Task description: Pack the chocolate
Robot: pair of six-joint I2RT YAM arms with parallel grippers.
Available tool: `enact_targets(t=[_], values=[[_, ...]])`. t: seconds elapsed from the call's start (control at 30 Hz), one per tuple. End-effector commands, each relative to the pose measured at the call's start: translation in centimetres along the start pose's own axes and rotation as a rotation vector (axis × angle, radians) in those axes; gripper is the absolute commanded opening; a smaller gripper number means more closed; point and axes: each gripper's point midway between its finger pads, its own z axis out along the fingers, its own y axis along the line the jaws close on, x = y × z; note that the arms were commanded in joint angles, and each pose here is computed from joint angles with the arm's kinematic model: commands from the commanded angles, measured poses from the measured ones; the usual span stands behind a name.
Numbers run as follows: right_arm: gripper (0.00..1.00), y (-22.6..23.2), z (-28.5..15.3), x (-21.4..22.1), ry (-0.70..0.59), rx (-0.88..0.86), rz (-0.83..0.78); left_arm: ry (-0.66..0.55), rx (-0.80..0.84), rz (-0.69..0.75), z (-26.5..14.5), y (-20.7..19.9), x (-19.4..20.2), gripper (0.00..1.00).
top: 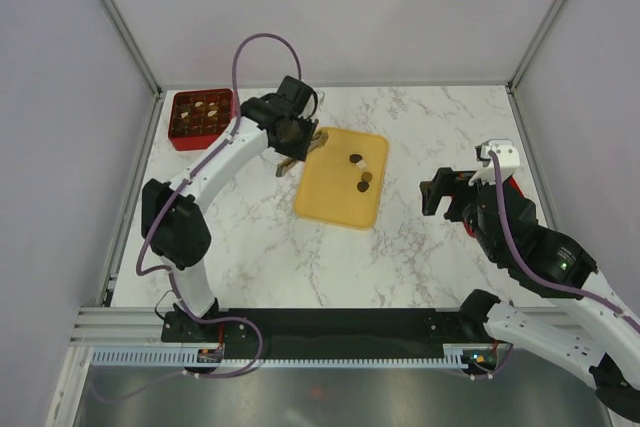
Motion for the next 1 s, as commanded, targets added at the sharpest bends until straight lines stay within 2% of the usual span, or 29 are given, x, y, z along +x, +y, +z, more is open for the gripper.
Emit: enact_targets(t=[0.0, 0.2, 0.4, 0.7, 0.97], values=[[0.96, 0.1, -0.5, -1.0, -0.034, -0.014, 0.035, -0.106, -0.097, -0.228, -3.9, 6.3, -3.1, 0.29], [0.96, 0.6, -0.5, -1.0, -0.037, -0.044, 0.039, -0.163, -0.203, -0.542, -5.8, 17.9, -2.9, 0.29], [0.96, 0.9, -0.2, -1.1, -0.040, -0.048, 0.028, -0.195, -0.313, -0.706, -6.7, 25.2, -1.9, 0.29], [0.96, 1.2, 0.5, -0.9, -0.030, -0.036, 0.008, -0.126, -0.425, -0.794, -4.9, 29.1, 1.2, 0.30], [0.96, 1.3, 0.8, -0.5, -0.023, -0.039, 0.013, -0.099, -0.464, -0.781, -3.6, 30.8, 2.1, 0.32]])
